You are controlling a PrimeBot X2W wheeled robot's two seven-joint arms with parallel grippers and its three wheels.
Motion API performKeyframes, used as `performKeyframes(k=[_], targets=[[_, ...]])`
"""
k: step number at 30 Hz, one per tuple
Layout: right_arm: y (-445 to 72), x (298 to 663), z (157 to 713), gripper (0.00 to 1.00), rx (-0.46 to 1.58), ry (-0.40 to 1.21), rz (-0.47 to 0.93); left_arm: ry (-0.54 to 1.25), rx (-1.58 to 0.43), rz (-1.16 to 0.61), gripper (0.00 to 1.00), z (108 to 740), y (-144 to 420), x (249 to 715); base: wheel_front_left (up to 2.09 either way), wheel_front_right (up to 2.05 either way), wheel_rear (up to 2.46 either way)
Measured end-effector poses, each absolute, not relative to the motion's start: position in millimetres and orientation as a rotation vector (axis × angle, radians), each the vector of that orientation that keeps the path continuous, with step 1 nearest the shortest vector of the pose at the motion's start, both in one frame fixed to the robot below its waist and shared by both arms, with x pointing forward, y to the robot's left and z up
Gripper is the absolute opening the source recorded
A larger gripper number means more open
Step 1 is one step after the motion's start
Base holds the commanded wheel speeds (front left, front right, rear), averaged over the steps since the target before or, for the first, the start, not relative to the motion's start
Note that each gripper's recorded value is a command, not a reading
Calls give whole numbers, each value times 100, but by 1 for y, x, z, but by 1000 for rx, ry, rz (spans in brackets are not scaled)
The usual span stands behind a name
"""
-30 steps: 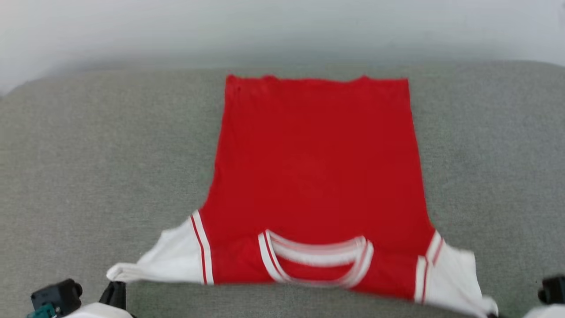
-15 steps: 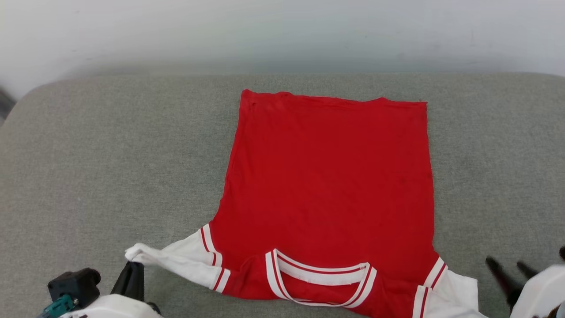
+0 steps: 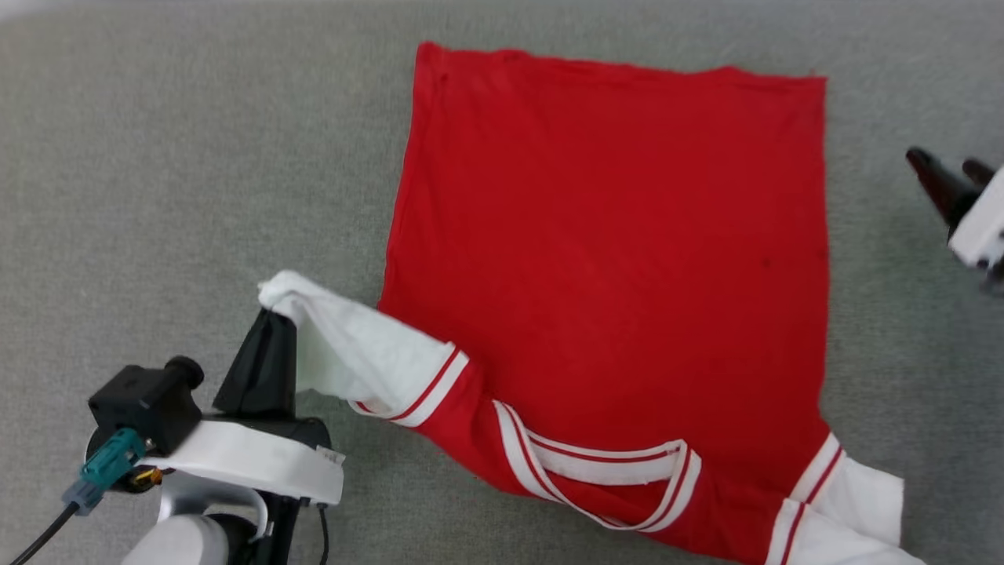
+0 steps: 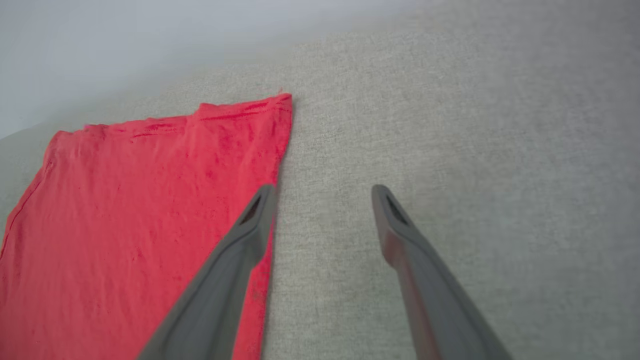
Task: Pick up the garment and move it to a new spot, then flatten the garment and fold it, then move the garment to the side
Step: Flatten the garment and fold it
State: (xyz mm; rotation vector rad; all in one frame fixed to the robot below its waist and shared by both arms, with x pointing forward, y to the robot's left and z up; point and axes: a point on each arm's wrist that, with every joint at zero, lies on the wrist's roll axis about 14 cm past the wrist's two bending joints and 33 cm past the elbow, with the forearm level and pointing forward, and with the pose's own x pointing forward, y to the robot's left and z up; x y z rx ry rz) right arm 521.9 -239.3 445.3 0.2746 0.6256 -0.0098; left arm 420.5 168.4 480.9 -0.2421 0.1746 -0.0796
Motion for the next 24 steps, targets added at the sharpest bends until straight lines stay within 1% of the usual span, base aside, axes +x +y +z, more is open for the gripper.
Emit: performKeyframes(k=[4,9,13,18,19,20,21,24], targets=[[-226,559,432,100,264,727,24,145,-245,-106,0,482,160,436,0,0,0],[-203,602,413,100,267,795,70,153,-254,-118,0,469,156,451,0,0,0],[-191,614,376,100,243,898,80,178,-249,-114,0,453,157,458,0,0,0],[-178,623,350,100,274,991,97,215,-242,-100,0,439,163,457,0,0,0],[-177,622,347,76,274,1011,99,218,-241,-95,0,437,164,457,0,0,0],[-177,622,345,31,269,1027,100,218,-239,-91,0,437,166,457,0,0,0],[-176,622,345,0,262,1034,101,217,-237,-88,0,437,167,456,0,0,0],[-174,621,348,0,244,1042,109,214,-237,-84,0,439,167,455,0,0,0]])
